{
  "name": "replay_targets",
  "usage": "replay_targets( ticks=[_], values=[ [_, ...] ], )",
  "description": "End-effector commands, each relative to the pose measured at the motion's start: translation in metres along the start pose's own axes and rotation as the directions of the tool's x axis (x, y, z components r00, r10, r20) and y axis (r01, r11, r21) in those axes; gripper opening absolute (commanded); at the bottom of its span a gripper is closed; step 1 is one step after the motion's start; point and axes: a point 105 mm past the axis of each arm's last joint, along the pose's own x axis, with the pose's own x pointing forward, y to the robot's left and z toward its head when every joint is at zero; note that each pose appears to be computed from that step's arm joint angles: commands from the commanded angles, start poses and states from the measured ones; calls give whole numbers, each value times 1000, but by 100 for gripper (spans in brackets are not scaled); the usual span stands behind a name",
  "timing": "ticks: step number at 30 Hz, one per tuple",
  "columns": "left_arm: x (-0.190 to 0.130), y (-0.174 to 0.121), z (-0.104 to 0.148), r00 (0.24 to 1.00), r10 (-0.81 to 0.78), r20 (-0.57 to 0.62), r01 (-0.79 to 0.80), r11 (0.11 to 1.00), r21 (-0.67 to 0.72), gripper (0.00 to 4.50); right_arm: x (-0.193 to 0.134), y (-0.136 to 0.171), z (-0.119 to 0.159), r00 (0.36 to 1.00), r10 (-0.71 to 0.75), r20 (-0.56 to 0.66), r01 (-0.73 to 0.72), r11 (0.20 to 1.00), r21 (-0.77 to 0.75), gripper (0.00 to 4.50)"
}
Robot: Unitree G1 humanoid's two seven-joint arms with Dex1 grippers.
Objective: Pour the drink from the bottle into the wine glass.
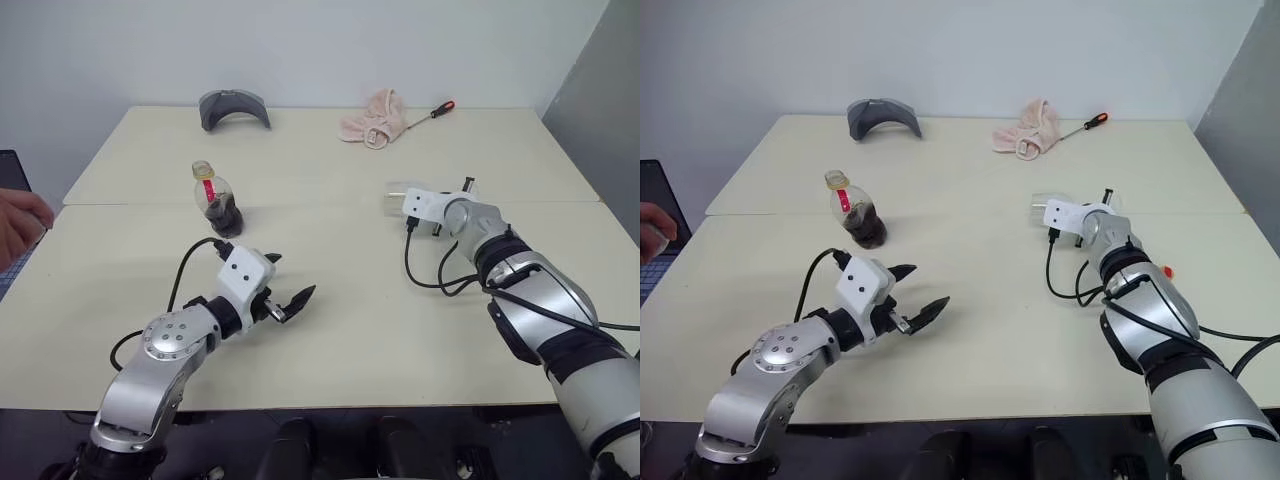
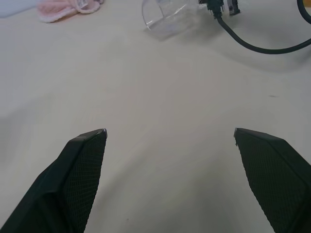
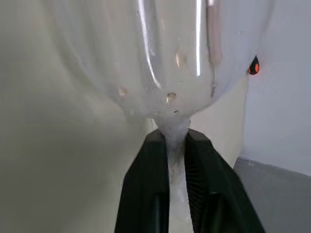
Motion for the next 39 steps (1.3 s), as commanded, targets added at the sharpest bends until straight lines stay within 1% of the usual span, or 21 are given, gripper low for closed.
replay_targets(
  ticks=[1, 4, 8, 9, 10, 12, 13, 15, 16, 17, 18, 20, 21, 24, 28, 29, 31, 32, 33, 36, 39],
  values=[
    [-5, 1, 11, 1000, 8, 28, -9, 1000, 28, 450, 1, 5, 2, 1000, 10, 7, -10, 1000, 25, 14],
    [-5, 1, 11, 1000, 6, 26, -7, 1000, 30, 450, 0, 2, 2, 1000, 1, 11, -2, 999, 36, 14],
    [-3, 5, 12, 999, 11, 31, -12, 999, 38, 450, -2, -11, 7, 999, -16, 49, 11, 996, 89, 14],
    [-2, 6, 11, 999, 15, 31, -16, 999, 40, 450, -3, -17, 11, 997, -21, 72, 11, 991, 130, 14],
    [-2, 8, 10, 999, 17, 29, -18, 999, 41, 450, -5, -24, 15, 994, -28, 102, 7, 978, 207, 14],
    [-2, 12, 7, 999, 21, 25, -22, 999, 42, 450, -9, -39, 31, 979, -45, 198, -34, 925, 379, 14],
    [-3, 14, 5, 1000, 22, 22, -23, 999, 43, 450, -12, -41, 41, 965, -42, 260, -82, 890, 449, 14],
    [-4, 18, 3, 1000, 21, 18, -22, 999, 45, 450, -17, -41, 63, 923, -34, 383, -220, 771, 597, 14],
    [-5, 19, 2, 1000, 20, 17, -21, 999, 46, 450, -19, -38, 74, 897, -35, 441, -288, 711, 642, 14],
    [-5, 22, 0, 1000, 18, 9, -18, 999, 51, 450, -23, -34, 90, 856, -44, 514, -368, 647, 668, 14],
    [-6, 24, -1, 1000, 16, 4, -17, 998, 55, 450, -26, -31, 100, 827, -54, 559, -417, 608, 676, 14],
    [-8, 30, -3, 1000, 13, -4, -12, 998, 61, 450, -30, -13, 125, 779, -67, 624, -526, 471, 708, 14],
    [-9, 32, -4, 1000, 9, -7, -9, 998, 64, 450, -32, -4, 136, 762, -69, 644, -556, 440, 705, 14],
    [-12, 38, -3, 1000, 2, -16, -1, 997, 76, 450, -42, 24, 169, 709, -63, 702, -626, 400, 669, 14],
    [-19, 45, 1, 1000, 2, -11, -1, 997, 81, 450, -51, 43, 193, 687, -59, 724, -665, 349, 660, 14],
    [-21, 46, 4, 1000, 2, 4, -2, 998, 68, 450, -55, 46, 201, 674, -62, 736, -681, 334, 652, 14],
    [-25, 49, 14, 998, 12, 64, -13, 1000, 15, 450, -60, 53, 211, 654, -65, 754, -700, 328, 635, 14],
    [-26, 50, 17, 997, 15, 79, -15, 1000, 1, 450, -62, 55, 213, 649, -64, 758, -704, 328, 630, 14],
    [-27, 52, 24, 992, 29, 122, -24, 999, -39, 450, -61, 57, 212, 652, -65, 755, -699, 336, 632, 14],
    [-30, 56, 39, 980, 45, 192, -26, 995, -101, 450, -55, 65, 200, 683, -56, 728, -680, 313, 663, 14],
    [-27, 55, 36, 986, 35, 165, -21, 996, -87, 450, -49, 74, 181, 707, -50, 705, -652, 340, 678, 14]
  ],
)
